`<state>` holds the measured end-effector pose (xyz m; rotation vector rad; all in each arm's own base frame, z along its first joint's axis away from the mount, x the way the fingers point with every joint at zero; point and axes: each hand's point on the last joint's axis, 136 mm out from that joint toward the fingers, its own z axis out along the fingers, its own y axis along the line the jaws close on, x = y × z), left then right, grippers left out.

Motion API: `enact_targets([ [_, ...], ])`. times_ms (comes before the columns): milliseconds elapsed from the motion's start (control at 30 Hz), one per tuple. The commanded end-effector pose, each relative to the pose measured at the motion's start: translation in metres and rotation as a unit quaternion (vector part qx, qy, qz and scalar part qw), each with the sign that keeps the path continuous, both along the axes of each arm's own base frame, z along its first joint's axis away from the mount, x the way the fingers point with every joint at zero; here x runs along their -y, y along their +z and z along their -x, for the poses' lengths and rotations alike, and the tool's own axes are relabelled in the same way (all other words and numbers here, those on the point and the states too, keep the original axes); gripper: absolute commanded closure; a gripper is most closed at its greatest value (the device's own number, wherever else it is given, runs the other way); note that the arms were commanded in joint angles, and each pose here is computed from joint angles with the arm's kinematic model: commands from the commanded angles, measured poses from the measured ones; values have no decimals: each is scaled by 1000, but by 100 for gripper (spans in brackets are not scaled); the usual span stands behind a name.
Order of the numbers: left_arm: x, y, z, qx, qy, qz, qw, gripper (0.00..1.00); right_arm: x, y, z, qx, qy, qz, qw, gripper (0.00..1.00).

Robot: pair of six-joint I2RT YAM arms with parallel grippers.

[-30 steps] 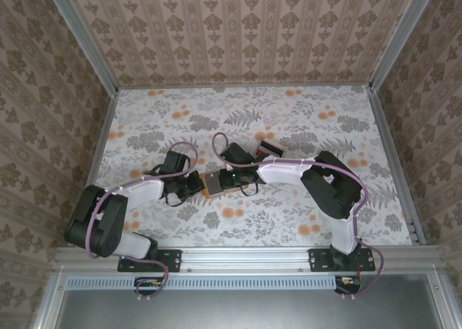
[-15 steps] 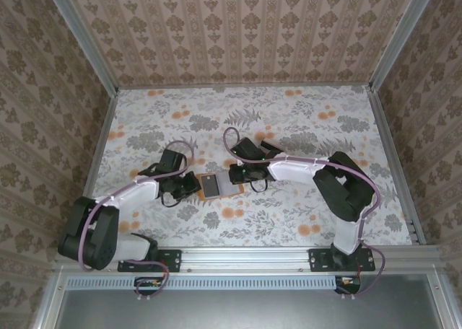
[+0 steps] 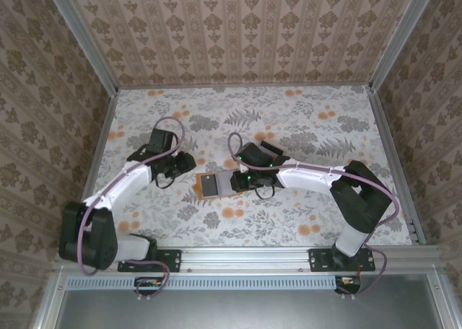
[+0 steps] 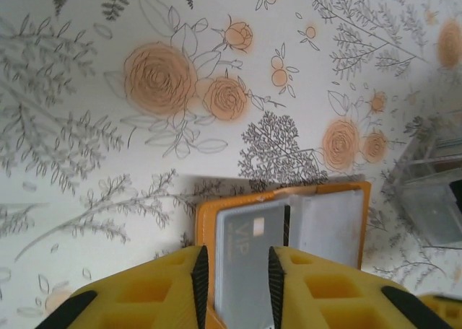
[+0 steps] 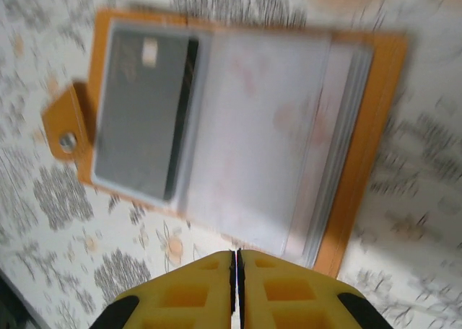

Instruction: Put the credit cards into the card holder

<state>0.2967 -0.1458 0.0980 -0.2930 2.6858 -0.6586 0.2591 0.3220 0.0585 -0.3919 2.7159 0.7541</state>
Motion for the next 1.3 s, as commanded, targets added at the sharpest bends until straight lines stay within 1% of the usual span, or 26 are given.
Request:
enact_targets([
  [0, 11, -8, -9, -14, -47, -2, 999, 72, -4, -21, 22, -38, 10, -3, 999, 88],
  [67, 20, -19, -11, -30, -64, 8, 997, 74, -6, -30, 23, -43, 3, -4, 999, 88],
  [167, 23, -37, -3, -57, -80, 3, 995, 80, -5, -38, 11, -30, -15, 9, 999, 88],
  [200, 21, -42, 2, -67, -82, -3, 994, 84, -5, -40, 5, -22, -20, 18, 999, 88],
  [267, 15, -49, 12, -82, -84, -15, 993, 87, -5, -43, -9, -9, -26, 33, 999, 88],
  [367, 12, -58, 31, -95, -75, -16, 993, 93, -6, -43, -35, -1, -42, 30, 999, 88],
  [533, 26, -76, 69, -125, -91, -22, 988, 95, -19, -35, -72, 16, -35, 30, 999, 89],
  [600, 35, -80, 83, -134, -104, -23, 985, 95, -32, -32, -79, 11, -21, 23, 999, 89],
  [667, 36, -80, 92, -137, -105, -29, 985, 95, -41, -31, -86, 13, -13, 19, 1000, 89],
  [733, 41, -78, 97, -131, -98, -22, 986, 95, -49, -35, -93, 7, -3, 19, 1000, 88],
  [800, 51, -73, 97, -121, -98, -9, 988, 95, -58, -38, -97, -5, 12, 13, 1000, 88],
  [900, 65, -72, 91, -107, -103, -8, 989, 95, -72, -41, -94, -24, 34, -12, 999, 89],
  [1000, 83, -71, 80, -98, -107, 2, 989, 93, -76, -39, -89, -32, 42, -26, 998, 88],
  [1033, 92, -70, 75, -93, -108, 10, 990, 92, -74, -38, -89, -32, 43, -25, 998, 88],
  [1100, 107, -66, 68, -86, -111, 23, 990, 87, -68, -31, -91, -28, 39, -27, 998, 89],
  [1167, 117, -58, 62, -73, -114, 30, 990, 86, -58, -19, -97, -20, 30, -33, 999, 88],
  [1233, 122, -50, 57, -62, -115, 35, 991, 79, -44, -3, -105, -4, 20, -37, 999, 88],
  [1267, 120, -45, 54, -52, -113, 33, 992, 77, -38, 9, -109, 6, 16, -41, 999, 88],
])
